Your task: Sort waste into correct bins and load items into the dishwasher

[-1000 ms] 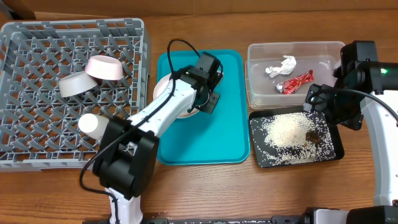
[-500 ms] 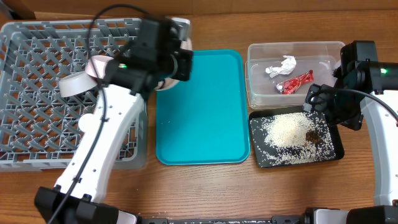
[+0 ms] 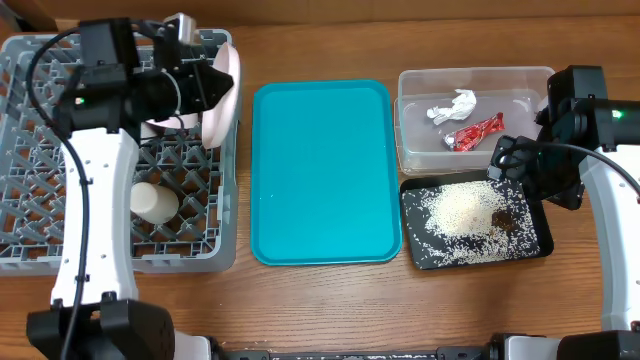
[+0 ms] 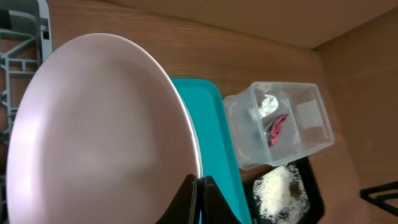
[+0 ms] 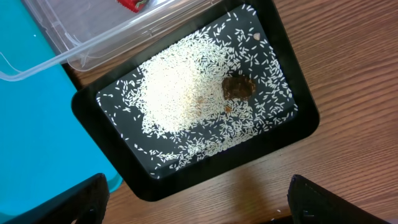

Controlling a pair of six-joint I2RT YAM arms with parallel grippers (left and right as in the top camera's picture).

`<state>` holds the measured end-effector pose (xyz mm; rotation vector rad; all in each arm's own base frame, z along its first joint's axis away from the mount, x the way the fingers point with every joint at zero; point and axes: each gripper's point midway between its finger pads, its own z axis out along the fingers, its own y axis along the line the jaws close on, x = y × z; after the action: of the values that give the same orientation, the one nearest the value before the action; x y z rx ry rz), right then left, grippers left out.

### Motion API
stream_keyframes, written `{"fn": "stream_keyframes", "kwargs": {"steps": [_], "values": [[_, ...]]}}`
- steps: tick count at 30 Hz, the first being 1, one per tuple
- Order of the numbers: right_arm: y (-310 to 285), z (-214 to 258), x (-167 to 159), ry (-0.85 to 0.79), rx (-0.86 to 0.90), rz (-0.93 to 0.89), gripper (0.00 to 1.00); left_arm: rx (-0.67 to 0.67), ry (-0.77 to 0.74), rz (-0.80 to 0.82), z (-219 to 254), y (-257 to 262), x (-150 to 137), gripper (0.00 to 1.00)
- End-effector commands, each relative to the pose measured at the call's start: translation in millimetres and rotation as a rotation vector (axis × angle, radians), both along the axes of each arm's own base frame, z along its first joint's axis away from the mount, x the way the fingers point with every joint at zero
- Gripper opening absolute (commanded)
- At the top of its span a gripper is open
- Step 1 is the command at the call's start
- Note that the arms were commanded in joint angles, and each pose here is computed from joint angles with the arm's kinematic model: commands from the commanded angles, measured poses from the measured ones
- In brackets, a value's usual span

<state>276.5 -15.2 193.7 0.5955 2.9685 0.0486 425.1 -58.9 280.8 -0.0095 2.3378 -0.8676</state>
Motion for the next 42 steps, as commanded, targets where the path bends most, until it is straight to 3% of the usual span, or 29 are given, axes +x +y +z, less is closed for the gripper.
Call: {"fn": "stream_keyframes", "kwargs": {"steps": [1, 10, 11, 12, 14, 15, 19, 25, 30, 38, 42], "values": [[-0.4, 7.5, 2.7, -0.027, 0.003, -0.003, 0.93, -0.115, 0.02, -0.083, -6.1, -4.5, 3.7, 0.04], [-0.2, 7.5, 2.0, -0.024, 0.003, -0.003, 0.93, -0.149, 0.13, -0.017, -44.6, 26.5, 13.9, 0.04], [-0.2, 7.4, 2.1, -0.024, 0.003, -0.003, 0.93, -0.15, 0.135, -0.009, -46.1, 30.2, 13.9, 0.14], [-0.2, 7.5, 2.3, -0.025, 0.003, -0.003, 0.93, -0.152, 0.141, 0.0, -47.2, 33.6, 13.5, 0.46], [-0.1, 7.7, 3.3, -0.029, 0.004, -0.003, 0.93, -0.156, 0.152, 0.012, -47.5, 37.9, 11.5, 0.88], [0.3, 7.9, 4.6, -0.034, 0.006, -0.002, 0.94, -0.15, 0.159, 0.023, -48.1, 40.9, 10.0, 1.0], [17.5, 12.0, 19.9, -0.104, 0.098, 0.061, 0.97, 0.049, 0.204, 0.147, -58.5, 68.9, -0.2, 1.0], [50.6, 34.4, 68.2, -0.341, 0.229, 0.222, 1.0, 0.304, 0.209, 0.336, -42.3, 99.5, -20.7, 1.0], [72.4, 53.1, 101.5, -0.507, 0.198, 0.344, 1.0, 0.398, 0.256, 0.346, -38.0, 86.6, -44.7, 1.0], [67.3, 33.6, 86.2, -0.409, 0.148, 0.341, 0.98, 0.467, 0.447, 0.262, -61.8, 56.4, -88.8, 1.0], [65.6, 26.4, 70.0, -0.38, 0.152, 0.314, 1.0, 0.502, 0.446, 0.203, -66.0, 37.4, -104.6, 0.99]]}}
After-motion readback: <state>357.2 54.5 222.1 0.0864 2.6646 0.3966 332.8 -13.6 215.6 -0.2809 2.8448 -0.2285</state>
